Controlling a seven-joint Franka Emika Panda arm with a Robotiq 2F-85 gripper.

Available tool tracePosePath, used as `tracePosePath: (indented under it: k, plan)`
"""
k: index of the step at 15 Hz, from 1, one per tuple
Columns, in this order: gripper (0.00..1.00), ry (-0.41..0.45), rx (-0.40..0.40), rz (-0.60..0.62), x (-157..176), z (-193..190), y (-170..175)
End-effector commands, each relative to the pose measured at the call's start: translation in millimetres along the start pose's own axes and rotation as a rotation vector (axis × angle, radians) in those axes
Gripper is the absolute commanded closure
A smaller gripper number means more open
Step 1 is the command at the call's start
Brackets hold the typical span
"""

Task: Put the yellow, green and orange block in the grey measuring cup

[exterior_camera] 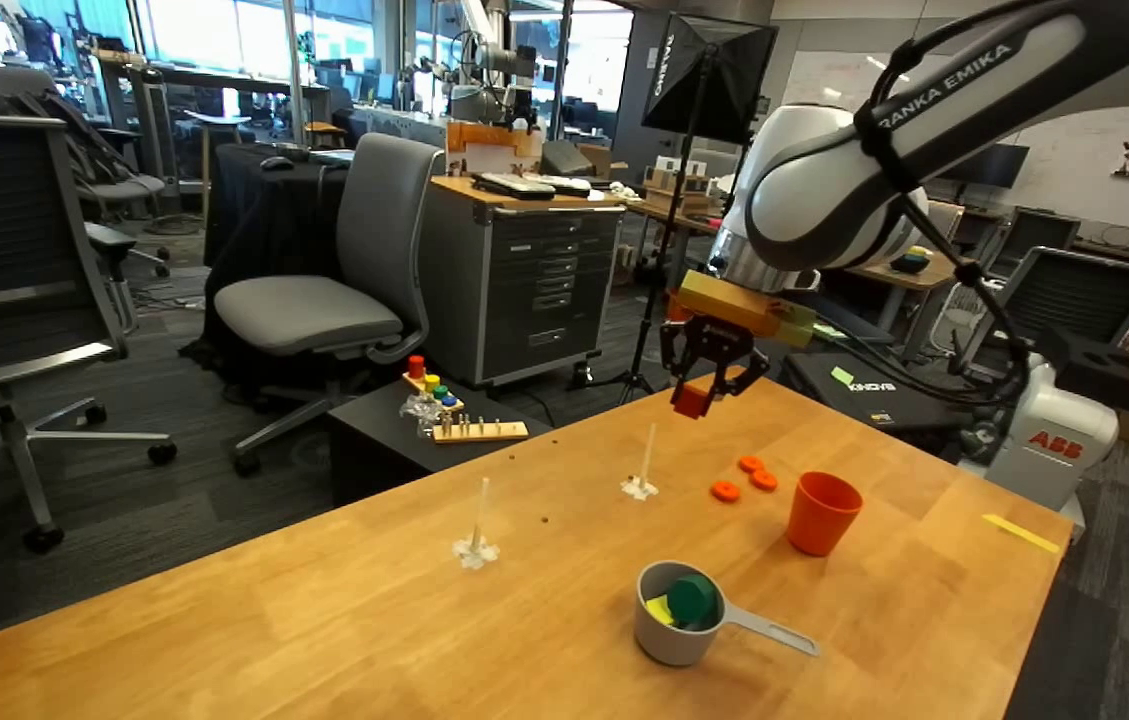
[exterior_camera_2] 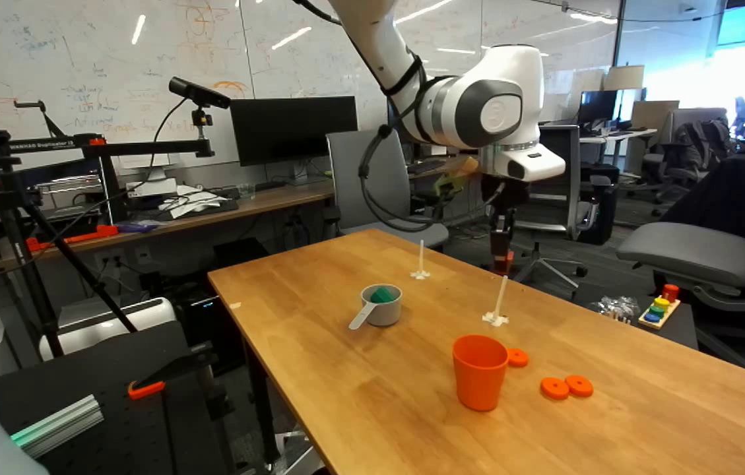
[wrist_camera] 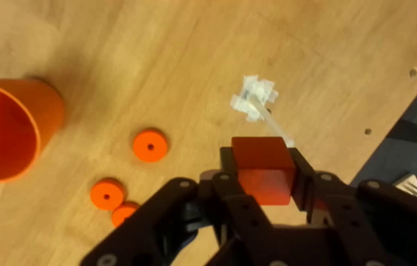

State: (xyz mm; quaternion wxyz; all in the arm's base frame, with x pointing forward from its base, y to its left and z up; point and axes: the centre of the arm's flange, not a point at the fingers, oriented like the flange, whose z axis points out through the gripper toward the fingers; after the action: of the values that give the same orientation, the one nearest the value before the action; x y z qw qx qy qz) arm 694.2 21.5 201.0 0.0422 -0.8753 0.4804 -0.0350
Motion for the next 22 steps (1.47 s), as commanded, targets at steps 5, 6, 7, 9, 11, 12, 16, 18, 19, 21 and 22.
tracePosePath:
  k: [5,6,7,9,11,12,16,18,19,21,22]
  plan:
    - [0.88,-0.197,-0.138,-0.06,-102,17,50]
    - [0.88,-0.205,-0.153,-0.077,-114,23,50]
    - [0.88,-0.21,-0.167,-0.092,-125,28,51]
    - [0.88,-0.228,-0.192,-0.11,-140,38,50]
    - [0.88,-0.233,-0.203,-0.132,-153,44,46]
    - [0.88,-0.236,-0.21,-0.137,-157,47,44]
    - [0.88,-0.233,-0.221,-0.159,-167,47,29]
    - [0.88,-0.231,-0.222,-0.174,-174,46,20]
    - [0.88,-0.229,-0.223,-0.181,-178,46,16]
    - [0.88,-0.223,-0.222,-0.198,-185,44,9]
    - [0.88,-0.223,-0.223,-0.202,-188,44,6]
